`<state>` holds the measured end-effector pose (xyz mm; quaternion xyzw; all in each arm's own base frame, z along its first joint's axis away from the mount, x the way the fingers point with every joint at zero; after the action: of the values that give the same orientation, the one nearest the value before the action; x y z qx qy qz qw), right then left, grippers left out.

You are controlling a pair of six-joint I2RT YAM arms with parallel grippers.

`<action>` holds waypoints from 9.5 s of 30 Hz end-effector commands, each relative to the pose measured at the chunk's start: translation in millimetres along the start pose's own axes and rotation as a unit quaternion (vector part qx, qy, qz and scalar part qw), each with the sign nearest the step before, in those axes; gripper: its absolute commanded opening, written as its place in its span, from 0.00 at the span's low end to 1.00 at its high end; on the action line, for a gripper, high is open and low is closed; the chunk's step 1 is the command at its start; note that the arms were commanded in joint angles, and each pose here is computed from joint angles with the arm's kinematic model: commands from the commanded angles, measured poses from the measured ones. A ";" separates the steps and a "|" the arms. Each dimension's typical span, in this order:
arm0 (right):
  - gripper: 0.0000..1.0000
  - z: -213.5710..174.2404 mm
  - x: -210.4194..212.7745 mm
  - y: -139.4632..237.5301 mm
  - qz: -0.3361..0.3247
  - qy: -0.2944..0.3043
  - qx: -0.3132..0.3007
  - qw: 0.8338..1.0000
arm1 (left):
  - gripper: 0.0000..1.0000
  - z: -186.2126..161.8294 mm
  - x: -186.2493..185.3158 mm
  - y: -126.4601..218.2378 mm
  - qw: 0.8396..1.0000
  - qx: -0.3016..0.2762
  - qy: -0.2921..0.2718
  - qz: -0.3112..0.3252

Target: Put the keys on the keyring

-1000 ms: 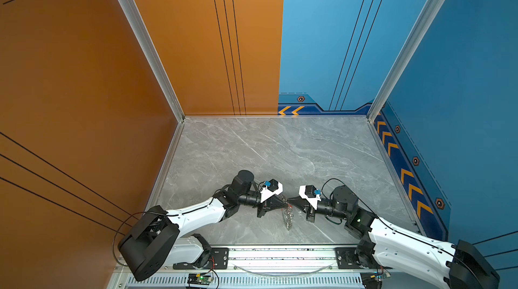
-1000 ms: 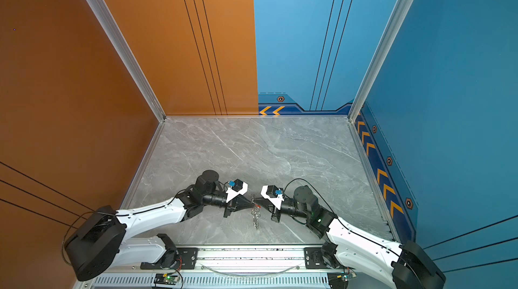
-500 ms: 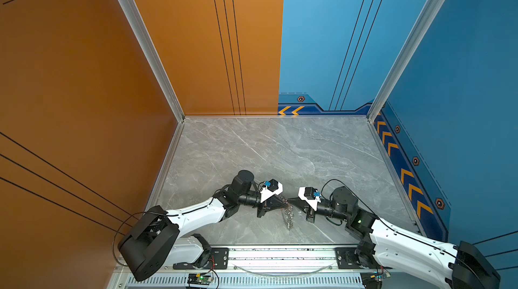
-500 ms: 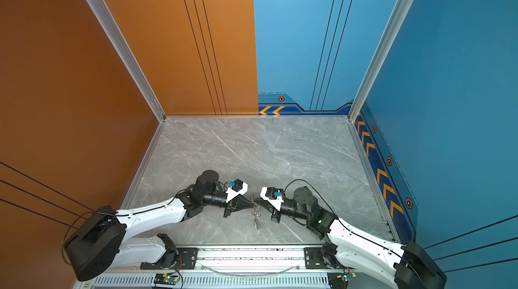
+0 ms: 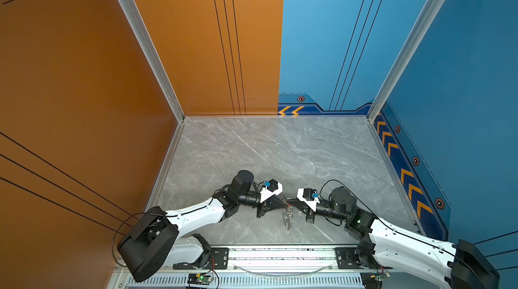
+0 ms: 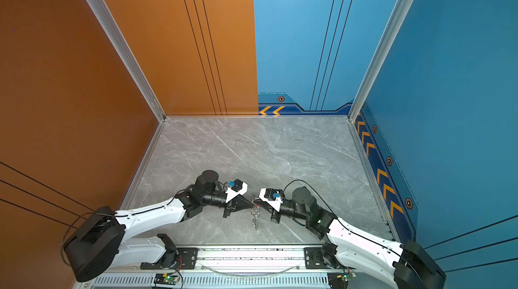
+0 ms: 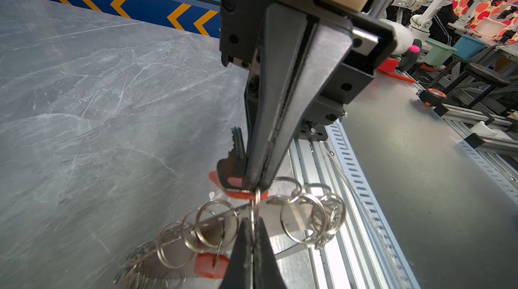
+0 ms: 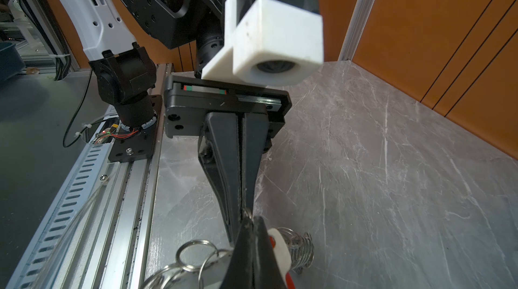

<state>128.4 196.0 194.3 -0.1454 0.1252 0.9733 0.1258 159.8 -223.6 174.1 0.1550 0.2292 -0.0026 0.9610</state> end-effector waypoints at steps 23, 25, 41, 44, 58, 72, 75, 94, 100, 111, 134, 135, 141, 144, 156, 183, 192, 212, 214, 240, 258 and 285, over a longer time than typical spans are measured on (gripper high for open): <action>0.00 -15.2 41.6 2.1 -0.004 0.195 0.111 0.975 | 0.00 9.9 6.5 5.4 0.999 -0.019 0.029 0.011; 0.00 -15.8 46.1 1.9 -0.012 0.229 0.126 0.965 | 0.00 11.2 8.0 5.7 0.999 -0.020 0.033 0.013; 0.03 -18.4 45.0 8.1 -0.042 0.236 0.132 0.962 | 0.00 12.4 5.5 10.4 0.999 -0.034 0.017 0.023; 0.08 -16.7 43.8 10.2 -0.037 0.219 0.120 0.968 | 0.00 12.4 4.8 11.4 0.999 -0.038 0.012 0.026; 0.35 11.1 -4.4 28.3 -0.098 0.047 0.022 0.994 | 0.00 9.8 -2.1 11.2 0.998 -0.045 -0.030 0.041; 0.26 35.3 -11.5 5.8 0.000 -0.037 0.039 0.999 | 0.00 5.1 -15.5 16.0 0.987 -0.060 -0.113 0.096; 0.26 35.4 -10.9 3.5 0.024 -0.040 0.051 0.998 | 0.00 4.6 -17.9 14.7 0.987 -0.058 -0.119 0.088; 0.19 22.6 -10.8 -8.6 0.047 -0.036 0.080 0.995 | 0.00 2.4 -25.1 11.2 0.992 -0.048 -0.112 0.034; 0.17 19.3 -8.1 -9.8 0.055 -0.035 0.086 0.994 | 0.00 2.2 -25.5 10.2 0.992 -0.046 -0.112 0.027; 0.03 8.8 -4.5 -16.7 0.071 -0.032 0.112 0.991 | 0.00 2.7 -25.2 11.1 0.992 -0.048 -0.113 0.033; 0.00 52.0 -2.6 -17.2 0.075 0.094 0.274 0.954 | 0.11 7.9 -21.3 14.8 0.993 -0.056 -0.086 0.060; 0.00 52.8 -2.0 -19.0 0.076 0.093 0.268 0.956 | 0.10 7.9 -21.0 14.5 0.993 -0.055 -0.084 0.058; 0.00 53.0 -0.7 -27.6 0.077 0.081 0.246 0.963 | 0.10 8.3 -20.2 11.7 0.994 -0.050 -0.078 0.051; 0.00 51.6 0.4 -31.8 0.079 0.078 0.245 0.963 | 0.06 9.1 -18.9 11.5 0.994 -0.051 -0.076 0.055; 0.22 40.1 -17.9 -0.9 0.039 -0.031 0.131 0.990 | 0.00 11.5 -14.7 18.2 0.991 -0.092 -0.067 0.065; 0.23 11.4 -12.6 -9.3 0.023 -0.078 0.125 0.989 | 0.00 14.5 -16.2 25.7 0.986 -0.138 -0.079 0.048; 0.25 36.5 -24.5 6.6 0.009 -0.058 0.071 0.996 | 0.00 12.8 -15.8 22.3 0.989 -0.127 -0.077 0.030; 0.18 38.9 -17.5 -10.9 0.066 -0.050 0.061 0.995 | 0.00 12.3 -16.2 18.8 0.991 -0.116 -0.071 0.009; 0.16 38.5 -16.7 -12.3 0.070 -0.049 0.066 0.994 | 0.00 11.7 -16.8 18.4 0.991 -0.115 -0.071 0.007; 0.00 63.3 -10.1 -19.6 0.114 0.074 0.278 0.951 | 0.17 11.8 -13.6 20.9 0.992 -0.107 -0.060 0.039; 0.00 65.7 -7.7 -33.3 0.115 0.081 0.269 0.953 | 0.07 10.2 -11.4 14.8 0.995 -0.090 -0.043 0.014; 0.00 62.1 -12.7 -23.8 0.075 0.052 0.215 0.972 | 0.03 10.3 -1.5 10.3 0.997 -0.076 -0.016 0.014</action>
<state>133.8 225.9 237.1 -0.1509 0.4006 0.9001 0.0805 159.7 -215.6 185.2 0.0819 0.2035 0.0240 0.9753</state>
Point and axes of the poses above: each gripper's point midway between its finger pads, its own y axis back along the fingers, its own x axis along the line the jaws close on, z = x × y, the point moved 9 cm from there along y, back along the fingers, and after that the axes turned 15 degrees about y, right-handed, at the moved point
